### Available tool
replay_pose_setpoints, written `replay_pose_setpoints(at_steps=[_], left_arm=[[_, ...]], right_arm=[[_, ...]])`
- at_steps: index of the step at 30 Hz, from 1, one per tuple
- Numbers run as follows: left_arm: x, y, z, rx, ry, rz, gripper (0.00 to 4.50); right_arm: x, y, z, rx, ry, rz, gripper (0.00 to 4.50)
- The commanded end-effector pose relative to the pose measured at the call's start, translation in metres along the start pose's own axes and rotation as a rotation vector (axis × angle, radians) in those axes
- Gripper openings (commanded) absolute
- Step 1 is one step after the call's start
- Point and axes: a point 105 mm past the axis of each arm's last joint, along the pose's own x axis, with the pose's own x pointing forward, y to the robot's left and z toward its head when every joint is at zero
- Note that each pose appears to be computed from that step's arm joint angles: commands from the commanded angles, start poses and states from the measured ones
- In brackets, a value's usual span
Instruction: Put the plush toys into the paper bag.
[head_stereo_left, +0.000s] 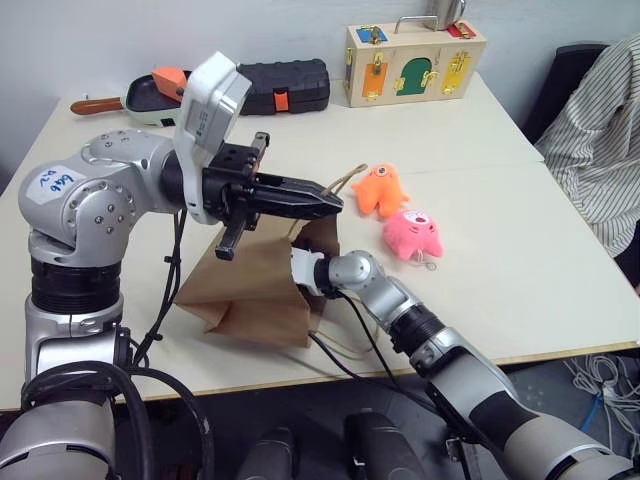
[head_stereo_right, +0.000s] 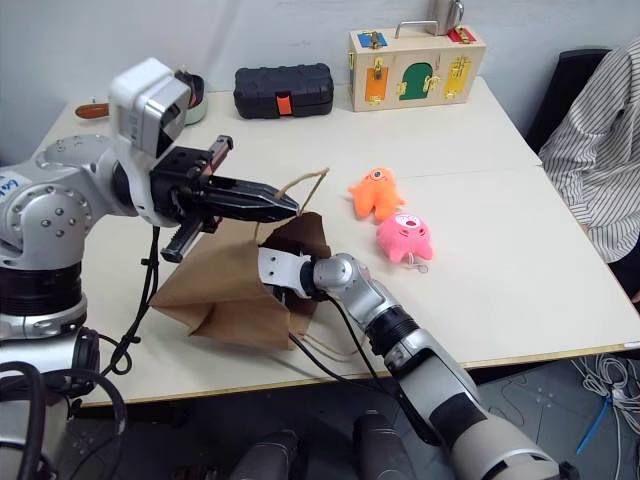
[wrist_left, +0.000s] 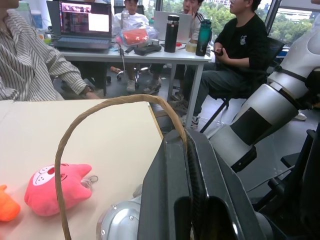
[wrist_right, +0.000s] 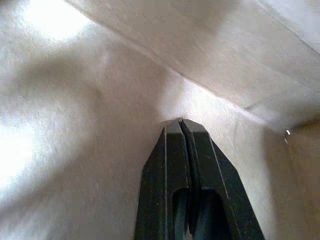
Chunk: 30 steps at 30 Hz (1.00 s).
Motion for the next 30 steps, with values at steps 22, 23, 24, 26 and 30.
replay_pose_setpoints(at_steps=[22,23,24,26,30], left_arm=[[0.0,0.0,-0.027,0.042,0.093,-0.018,0.0],[0.0,-0.001,-0.028,0.04,0.093,-0.019,0.0],[0.0,-0.001,-0.028,0.037,0.092,-0.021,0.0],[0.0,-0.003,-0.028,0.033,0.09,-0.025,0.0],[-0.003,-0.004,-0.027,0.018,0.091,-0.025,0.0]], right_arm=[[-0.09,0.0,0.04,0.072,-0.193,-0.064,0.02],[-0.094,0.0,0.04,0.08,-0.187,-0.071,0.02],[-0.105,-0.001,0.039,0.097,-0.18,-0.093,0.02],[-0.128,-0.005,0.035,0.151,-0.158,-0.15,0.02],[-0.169,-0.011,0.025,0.235,-0.099,-0.262,0.39]])
